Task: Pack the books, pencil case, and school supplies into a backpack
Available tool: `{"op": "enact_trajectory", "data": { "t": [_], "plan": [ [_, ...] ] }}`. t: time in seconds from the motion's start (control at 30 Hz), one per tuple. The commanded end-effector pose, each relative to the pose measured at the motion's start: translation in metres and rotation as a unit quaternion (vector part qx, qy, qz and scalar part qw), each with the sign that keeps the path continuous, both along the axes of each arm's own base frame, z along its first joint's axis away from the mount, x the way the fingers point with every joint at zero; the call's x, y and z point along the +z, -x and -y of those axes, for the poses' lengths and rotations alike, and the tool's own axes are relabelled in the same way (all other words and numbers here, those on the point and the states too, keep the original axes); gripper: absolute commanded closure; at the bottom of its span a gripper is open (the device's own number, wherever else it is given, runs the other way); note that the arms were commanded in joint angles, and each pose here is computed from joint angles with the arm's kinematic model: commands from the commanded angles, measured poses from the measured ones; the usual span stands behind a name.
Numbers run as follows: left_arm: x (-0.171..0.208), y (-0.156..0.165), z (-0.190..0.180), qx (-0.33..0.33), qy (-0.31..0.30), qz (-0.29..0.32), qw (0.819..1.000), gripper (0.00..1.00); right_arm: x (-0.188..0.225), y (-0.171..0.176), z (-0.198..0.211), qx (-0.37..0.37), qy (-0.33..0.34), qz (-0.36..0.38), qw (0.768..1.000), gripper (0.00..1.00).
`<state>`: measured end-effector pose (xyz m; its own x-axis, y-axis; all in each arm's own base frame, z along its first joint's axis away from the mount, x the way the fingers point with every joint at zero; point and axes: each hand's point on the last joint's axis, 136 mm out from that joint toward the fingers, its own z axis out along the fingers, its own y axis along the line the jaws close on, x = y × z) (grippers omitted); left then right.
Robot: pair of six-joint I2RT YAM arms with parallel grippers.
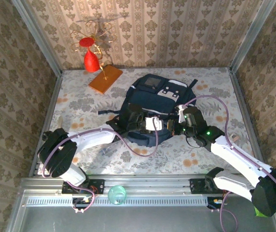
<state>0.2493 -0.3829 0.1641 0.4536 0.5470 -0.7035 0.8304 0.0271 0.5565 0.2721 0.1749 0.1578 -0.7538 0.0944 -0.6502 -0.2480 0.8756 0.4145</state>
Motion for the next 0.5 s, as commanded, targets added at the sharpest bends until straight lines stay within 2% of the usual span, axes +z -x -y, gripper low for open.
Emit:
{"op": "enact_trajectory", "data": {
  "t": [0.0,0.47],
  "plan": [
    [-0.005,-0.01,-0.024,0.017,0.001,-0.011,1.0,1.0,0.001,-0.004,0.023,-0.041,0.048,0.004,0.998,1.0],
    [0.009,-0.014,-0.064,-0.002,0.048,-0.015,0.999,1.0,-0.005,-0.017,0.085,-0.134,0.13,-0.016,0.982,1.0]
  ]
}}
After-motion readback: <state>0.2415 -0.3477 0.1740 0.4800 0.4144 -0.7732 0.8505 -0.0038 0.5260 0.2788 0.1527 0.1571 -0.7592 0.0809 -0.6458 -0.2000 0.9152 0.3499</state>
